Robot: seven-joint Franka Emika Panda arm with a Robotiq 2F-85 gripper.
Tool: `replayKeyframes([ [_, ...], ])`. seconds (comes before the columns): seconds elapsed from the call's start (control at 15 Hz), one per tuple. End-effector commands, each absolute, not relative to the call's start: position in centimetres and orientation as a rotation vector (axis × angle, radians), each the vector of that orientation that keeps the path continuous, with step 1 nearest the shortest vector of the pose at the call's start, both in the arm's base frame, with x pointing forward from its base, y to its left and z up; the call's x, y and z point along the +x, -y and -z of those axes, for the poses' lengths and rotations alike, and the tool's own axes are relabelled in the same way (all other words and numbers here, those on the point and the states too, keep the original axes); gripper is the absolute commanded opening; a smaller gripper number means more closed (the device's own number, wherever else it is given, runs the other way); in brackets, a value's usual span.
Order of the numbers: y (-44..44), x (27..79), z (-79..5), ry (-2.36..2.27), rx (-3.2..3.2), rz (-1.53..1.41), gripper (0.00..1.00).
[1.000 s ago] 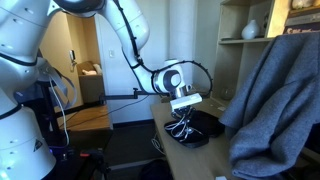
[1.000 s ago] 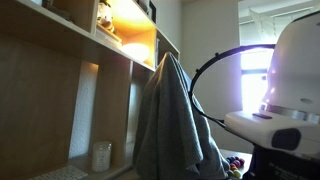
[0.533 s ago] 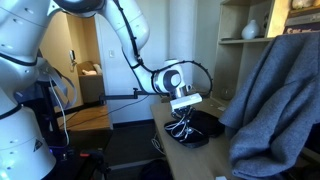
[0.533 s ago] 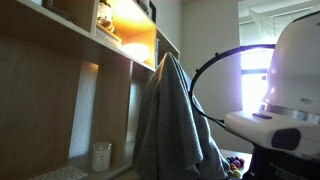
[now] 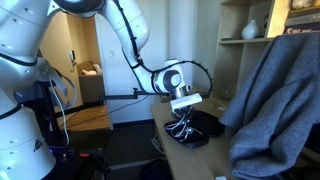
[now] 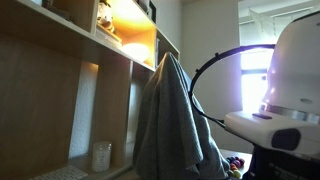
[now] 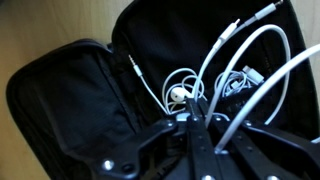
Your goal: Pick the white cable near the string of beads and put it in the case
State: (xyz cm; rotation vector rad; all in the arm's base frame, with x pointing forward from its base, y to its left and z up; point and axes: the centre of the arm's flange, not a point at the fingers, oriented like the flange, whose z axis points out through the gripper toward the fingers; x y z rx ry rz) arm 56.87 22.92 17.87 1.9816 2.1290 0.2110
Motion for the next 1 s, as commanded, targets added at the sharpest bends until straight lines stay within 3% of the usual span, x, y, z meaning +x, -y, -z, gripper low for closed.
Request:
replayKeyframes([
  [0.0, -22.93, 56.85, -17.85, -2.13, 1.982, -0.216, 0.01],
  [0.93, -23.37, 56.33, -18.15, -2.141, 1.946, -0.256, 0.01],
])
